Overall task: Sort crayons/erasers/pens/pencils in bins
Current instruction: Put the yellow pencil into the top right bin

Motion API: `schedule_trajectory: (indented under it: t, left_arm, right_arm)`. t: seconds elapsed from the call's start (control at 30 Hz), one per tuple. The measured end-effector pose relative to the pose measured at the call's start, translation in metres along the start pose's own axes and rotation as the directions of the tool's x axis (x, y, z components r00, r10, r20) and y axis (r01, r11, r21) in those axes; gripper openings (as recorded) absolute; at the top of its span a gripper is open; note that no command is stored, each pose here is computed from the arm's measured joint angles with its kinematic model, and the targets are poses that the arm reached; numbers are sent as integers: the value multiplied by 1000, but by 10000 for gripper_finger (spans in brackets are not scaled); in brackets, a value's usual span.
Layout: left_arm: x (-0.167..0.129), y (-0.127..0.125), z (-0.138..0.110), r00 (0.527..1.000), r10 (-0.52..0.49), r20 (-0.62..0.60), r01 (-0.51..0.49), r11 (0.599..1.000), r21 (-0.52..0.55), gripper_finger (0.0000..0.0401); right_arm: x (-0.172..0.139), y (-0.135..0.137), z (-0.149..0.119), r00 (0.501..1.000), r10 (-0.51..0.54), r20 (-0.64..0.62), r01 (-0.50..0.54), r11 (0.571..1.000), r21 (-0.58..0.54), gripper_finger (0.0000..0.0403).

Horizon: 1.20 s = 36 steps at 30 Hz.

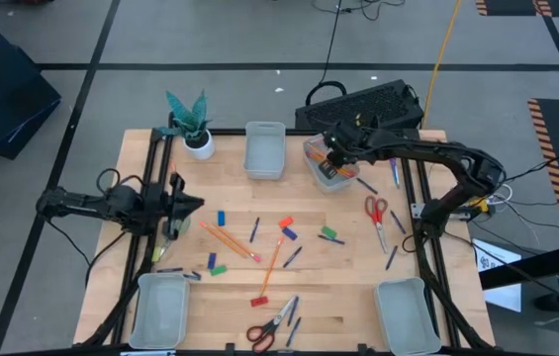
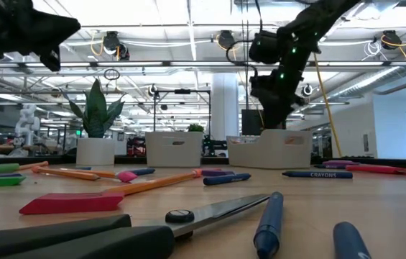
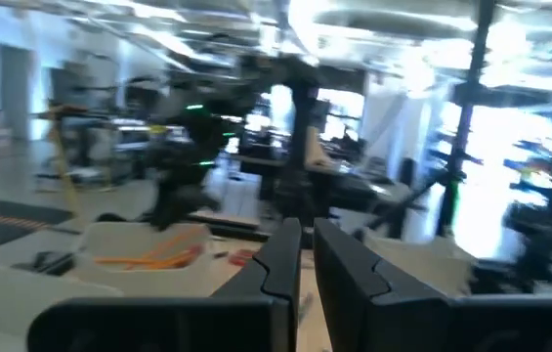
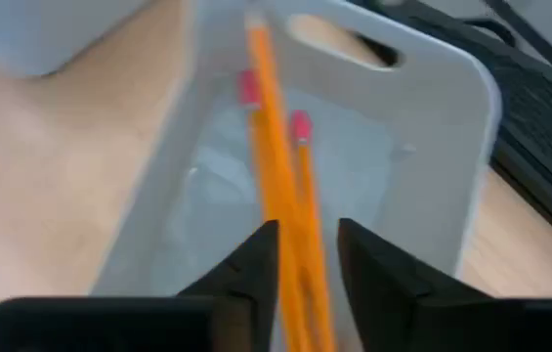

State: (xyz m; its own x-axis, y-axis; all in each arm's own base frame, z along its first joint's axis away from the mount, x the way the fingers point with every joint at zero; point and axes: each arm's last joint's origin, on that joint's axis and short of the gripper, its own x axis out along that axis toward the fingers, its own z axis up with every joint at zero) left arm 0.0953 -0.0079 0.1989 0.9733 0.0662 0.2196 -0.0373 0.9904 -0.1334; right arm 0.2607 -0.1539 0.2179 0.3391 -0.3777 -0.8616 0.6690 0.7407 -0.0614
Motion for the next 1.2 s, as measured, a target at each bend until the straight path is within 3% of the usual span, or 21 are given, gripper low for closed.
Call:
schedule_trajectory:
  t: [0.1,0.23,0.37,0.5,0.6,0.77,0.87,1.0,1.07,1.2]
  left_arm:
    - [0,1,0,1000,20,0,-20,1000,-2,37]
    - [0,1,-1,1000,21,-6,-21,1000,-1,37]
    - [0,1,-2,1000,22,-22,-21,999,44,37]
    - [0,1,-3,999,23,-26,-21,998,56,37]
    - [2,1,-7,997,35,-65,-31,998,55,37]
    - [11,1,-17,984,98,-149,-91,994,53,37]
    - [19,1,-21,979,110,-172,-103,993,54,37]
    - [27,2,-27,959,212,-186,-203,977,66,40]
    - [31,3,-31,948,248,-201,-237,968,77,52]
    - [39,2,-37,936,263,-232,-244,964,107,103]
  right_arm:
    - [-23,14,-6,995,103,3,-100,976,-196,146]
    - [-48,40,-27,981,167,-95,-192,867,-461,155]
    - [-61,66,-47,935,277,-223,-355,744,-566,142]
    - [-50,84,-64,926,296,-236,-376,656,-654,126]
    - [-30,86,-70,929,286,-233,-367,649,-666,117]
    - [-5,79,-66,978,129,-164,-208,666,-716,110]
    - [4,74,-57,990,106,-89,-137,668,-731,110]
    - [9,72,-38,991,112,72,-24,685,-728,110]
    - [6,72,-32,985,97,142,38,681,-731,110]
    - [-9,77,-33,976,132,173,44,658,-752,110]
